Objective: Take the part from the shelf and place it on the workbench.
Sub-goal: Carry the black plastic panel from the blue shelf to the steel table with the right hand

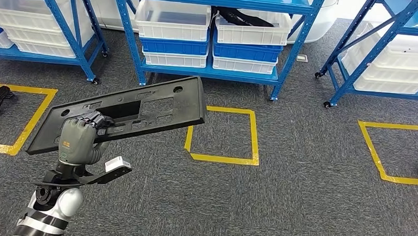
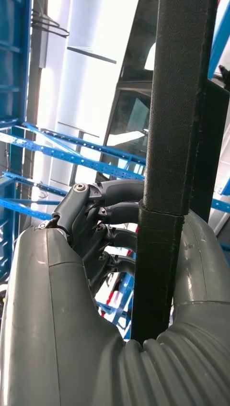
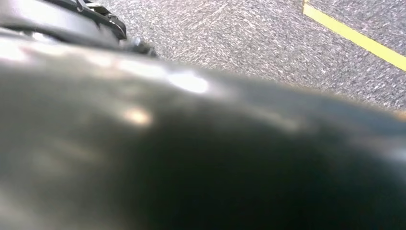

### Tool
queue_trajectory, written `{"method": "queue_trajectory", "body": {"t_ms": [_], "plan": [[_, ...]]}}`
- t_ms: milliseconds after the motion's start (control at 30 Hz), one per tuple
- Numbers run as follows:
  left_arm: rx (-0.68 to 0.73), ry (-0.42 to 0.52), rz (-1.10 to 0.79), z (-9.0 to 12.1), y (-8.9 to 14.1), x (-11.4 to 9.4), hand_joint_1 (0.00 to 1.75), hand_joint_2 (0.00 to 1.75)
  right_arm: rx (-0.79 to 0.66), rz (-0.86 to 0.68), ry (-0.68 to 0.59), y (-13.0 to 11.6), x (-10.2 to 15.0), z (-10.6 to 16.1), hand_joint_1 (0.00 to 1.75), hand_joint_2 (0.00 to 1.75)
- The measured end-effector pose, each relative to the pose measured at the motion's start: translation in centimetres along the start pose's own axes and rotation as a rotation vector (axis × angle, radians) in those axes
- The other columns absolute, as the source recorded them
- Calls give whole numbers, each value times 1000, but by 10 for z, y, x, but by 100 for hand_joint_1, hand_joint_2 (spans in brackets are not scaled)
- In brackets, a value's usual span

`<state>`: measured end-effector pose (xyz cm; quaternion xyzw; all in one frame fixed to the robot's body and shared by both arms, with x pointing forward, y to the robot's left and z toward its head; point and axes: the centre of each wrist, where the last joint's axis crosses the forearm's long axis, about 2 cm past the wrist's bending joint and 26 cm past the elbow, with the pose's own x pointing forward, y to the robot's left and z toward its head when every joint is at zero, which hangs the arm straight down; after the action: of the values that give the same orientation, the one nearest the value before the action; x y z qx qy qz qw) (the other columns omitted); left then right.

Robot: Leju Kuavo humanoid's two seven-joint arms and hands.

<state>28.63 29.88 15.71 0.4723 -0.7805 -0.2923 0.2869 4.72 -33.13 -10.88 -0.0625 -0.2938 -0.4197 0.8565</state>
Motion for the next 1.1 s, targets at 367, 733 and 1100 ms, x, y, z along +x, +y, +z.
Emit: {"method": "queue_trajectory", "body": {"t_ms": [367, 733, 1100], "plan": [[-6, -5, -7, 3, 1, -2, 175, 175, 16, -16, -20, 4, 3, -2, 0, 0], [64, -63, -34, 0, 4, -5, 175, 175, 25, -1, -29, 3, 1, -1, 0, 0], [8, -58, 44, -6, 1, -7, 175, 175, 36, -9, -39, 2, 0, 0, 0, 0]]}}
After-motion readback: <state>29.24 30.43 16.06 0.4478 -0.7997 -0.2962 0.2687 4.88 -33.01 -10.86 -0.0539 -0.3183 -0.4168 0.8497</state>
